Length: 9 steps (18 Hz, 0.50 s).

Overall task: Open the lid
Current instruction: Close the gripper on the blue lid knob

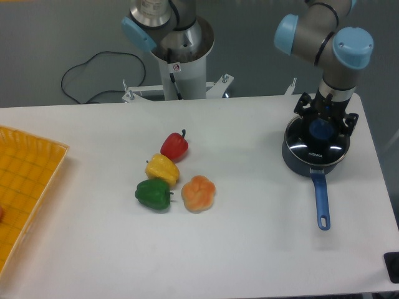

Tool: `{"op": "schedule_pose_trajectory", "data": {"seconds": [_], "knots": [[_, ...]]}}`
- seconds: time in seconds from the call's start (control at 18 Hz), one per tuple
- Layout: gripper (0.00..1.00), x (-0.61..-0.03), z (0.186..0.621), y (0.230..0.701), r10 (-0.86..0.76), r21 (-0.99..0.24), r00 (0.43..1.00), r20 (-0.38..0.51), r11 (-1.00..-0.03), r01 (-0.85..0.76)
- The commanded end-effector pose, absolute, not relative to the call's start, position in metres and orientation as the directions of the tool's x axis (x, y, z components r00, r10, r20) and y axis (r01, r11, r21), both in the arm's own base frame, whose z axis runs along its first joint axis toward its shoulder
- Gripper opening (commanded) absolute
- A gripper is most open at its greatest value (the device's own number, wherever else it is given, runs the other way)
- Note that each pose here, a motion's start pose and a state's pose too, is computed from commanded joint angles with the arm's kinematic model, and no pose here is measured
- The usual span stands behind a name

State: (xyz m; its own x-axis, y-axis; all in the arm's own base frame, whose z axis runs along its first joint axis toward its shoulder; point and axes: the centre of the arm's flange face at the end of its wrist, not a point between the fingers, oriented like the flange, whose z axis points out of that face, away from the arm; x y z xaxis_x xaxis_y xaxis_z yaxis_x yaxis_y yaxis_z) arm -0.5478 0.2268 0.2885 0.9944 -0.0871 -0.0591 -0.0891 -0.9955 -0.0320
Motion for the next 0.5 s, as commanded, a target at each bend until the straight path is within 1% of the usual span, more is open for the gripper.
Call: {"op": "schedule_pose_trajectory", "data": {"seconds": [0.11, 0.33, 0.5], "knots": [[0.8, -0.5477, 0.2894, 0.2267, -0.087, -0.031, 0.994, -0.061, -0.996, -0.089], [0.66, -0.5477, 0.2894, 0.2267, -0.087, -0.031, 0.994, -0.061, -0.996, -0.089], [0.59, -0.5479, 0.2892, 0.2258, -0.086, -0.03, 0.995, -0.059, -0.996, -0.087]]}}
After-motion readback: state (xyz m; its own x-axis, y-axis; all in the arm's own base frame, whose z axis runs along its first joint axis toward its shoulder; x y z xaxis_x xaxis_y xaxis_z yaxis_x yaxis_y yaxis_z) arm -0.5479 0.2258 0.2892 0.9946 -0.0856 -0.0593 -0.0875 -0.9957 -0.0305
